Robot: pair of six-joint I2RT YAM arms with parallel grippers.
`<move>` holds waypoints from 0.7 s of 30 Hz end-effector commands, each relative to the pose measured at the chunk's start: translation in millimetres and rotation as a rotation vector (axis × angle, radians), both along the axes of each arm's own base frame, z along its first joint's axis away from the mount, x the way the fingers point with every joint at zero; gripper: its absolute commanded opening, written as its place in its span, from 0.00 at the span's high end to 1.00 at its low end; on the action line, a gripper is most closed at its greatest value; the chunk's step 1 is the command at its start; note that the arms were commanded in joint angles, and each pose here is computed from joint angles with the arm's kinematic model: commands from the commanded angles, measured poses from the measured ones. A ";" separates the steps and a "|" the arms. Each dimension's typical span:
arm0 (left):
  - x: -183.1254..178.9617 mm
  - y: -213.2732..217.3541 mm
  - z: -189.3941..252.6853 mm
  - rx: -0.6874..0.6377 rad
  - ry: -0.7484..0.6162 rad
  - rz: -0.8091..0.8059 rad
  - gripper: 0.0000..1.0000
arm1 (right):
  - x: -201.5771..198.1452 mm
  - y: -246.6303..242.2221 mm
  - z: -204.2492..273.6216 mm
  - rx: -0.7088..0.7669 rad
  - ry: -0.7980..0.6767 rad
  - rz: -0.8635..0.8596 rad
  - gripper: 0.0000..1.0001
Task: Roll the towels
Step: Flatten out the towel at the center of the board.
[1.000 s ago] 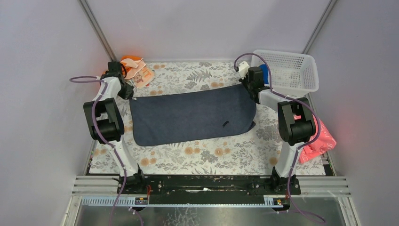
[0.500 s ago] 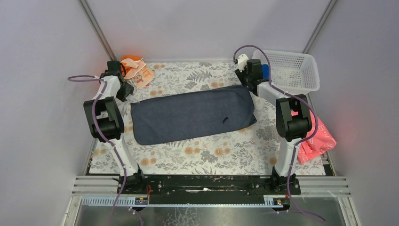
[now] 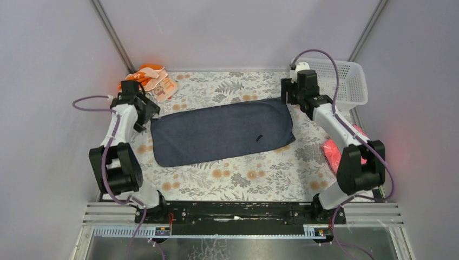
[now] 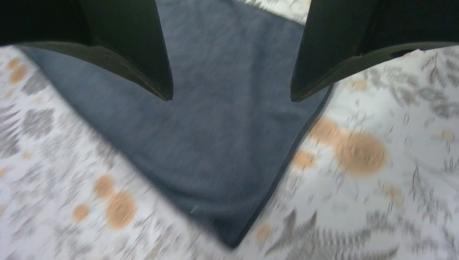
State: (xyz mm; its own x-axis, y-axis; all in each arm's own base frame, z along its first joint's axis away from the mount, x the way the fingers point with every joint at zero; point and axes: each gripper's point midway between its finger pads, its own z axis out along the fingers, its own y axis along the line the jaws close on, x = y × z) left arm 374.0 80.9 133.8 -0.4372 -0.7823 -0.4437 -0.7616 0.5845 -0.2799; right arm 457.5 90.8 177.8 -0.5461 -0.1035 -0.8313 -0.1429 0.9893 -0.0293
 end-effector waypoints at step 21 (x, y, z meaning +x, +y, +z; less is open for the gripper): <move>-106.6 -58.0 -101.7 -0.206 0.184 -0.029 0.14 | -101.3 18.8 -111.7 0.442 0.312 -0.256 0.17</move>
State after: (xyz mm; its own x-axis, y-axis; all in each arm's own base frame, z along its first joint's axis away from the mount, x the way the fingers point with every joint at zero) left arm 256.6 23.5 38.3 -0.5327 -0.8279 -0.1753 -0.7962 0.5605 -0.2276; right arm 349.1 115.5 73.0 -0.7611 0.3259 -0.5608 0.1056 0.9154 0.3885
